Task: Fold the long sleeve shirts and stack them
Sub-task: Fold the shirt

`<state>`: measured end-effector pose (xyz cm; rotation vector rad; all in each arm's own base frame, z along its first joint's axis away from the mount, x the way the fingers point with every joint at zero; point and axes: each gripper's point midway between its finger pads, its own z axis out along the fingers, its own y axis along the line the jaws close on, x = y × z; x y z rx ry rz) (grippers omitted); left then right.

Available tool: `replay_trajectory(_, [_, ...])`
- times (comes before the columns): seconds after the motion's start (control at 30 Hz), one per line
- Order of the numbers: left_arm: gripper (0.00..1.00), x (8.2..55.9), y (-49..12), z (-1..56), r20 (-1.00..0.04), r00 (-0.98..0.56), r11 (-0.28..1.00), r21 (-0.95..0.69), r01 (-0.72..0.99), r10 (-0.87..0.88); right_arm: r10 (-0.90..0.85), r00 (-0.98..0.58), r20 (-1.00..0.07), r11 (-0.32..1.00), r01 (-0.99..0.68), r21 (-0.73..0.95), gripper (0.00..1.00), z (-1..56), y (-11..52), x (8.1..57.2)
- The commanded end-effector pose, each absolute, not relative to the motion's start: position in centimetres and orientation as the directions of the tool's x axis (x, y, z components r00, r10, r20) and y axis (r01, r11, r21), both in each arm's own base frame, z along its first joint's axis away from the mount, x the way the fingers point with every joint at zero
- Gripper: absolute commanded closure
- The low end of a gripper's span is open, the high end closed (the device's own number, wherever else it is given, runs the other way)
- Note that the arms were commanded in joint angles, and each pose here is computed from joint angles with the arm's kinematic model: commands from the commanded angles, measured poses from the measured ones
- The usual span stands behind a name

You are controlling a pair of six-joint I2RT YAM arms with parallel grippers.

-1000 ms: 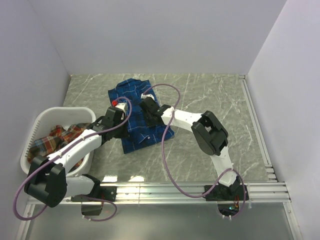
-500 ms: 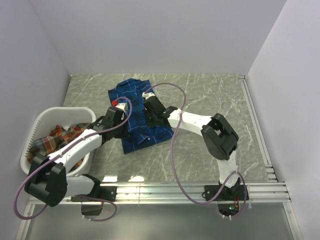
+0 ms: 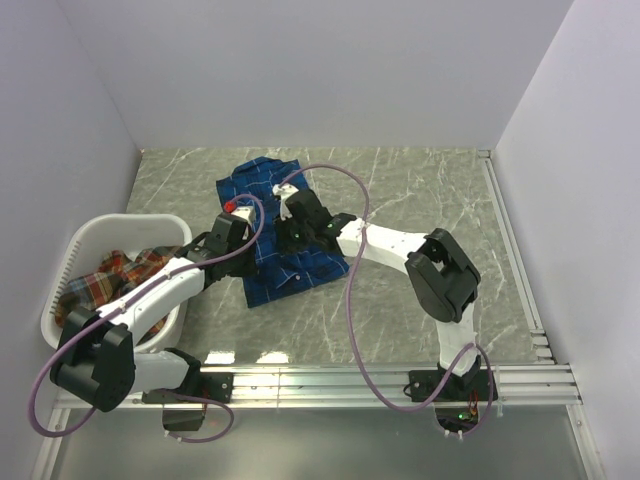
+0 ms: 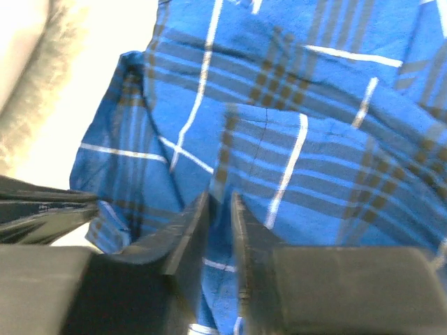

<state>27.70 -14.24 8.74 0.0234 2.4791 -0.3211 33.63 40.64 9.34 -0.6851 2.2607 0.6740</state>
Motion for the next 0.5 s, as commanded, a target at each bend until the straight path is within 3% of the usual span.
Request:
replay_trajectory(0.0, [1.00,28.7,-14.7,9.9,-0.630,-0.773,0.967,-0.237,0.093,-0.080,-0.262,-0.574,-0.776,0.686,-0.676,0.269,0.62,12.4,41.8,33.8])
replay_trajectory(0.27, [1.00,28.8,-14.7,10.1,-0.633,-0.769,0.966,-0.240,0.093,-0.083,-0.184,-0.559,-0.808,0.761,-0.602,0.243,0.58,16.6,38.1,36.1])
replay_trajectory(0.47, [0.99,28.8,-15.2,11.0,-0.653,-0.753,0.956,-0.266,0.127,-0.082,-0.056,-0.672,-0.739,0.815,-0.458,0.355,0.58,14.1,31.7,38.3])
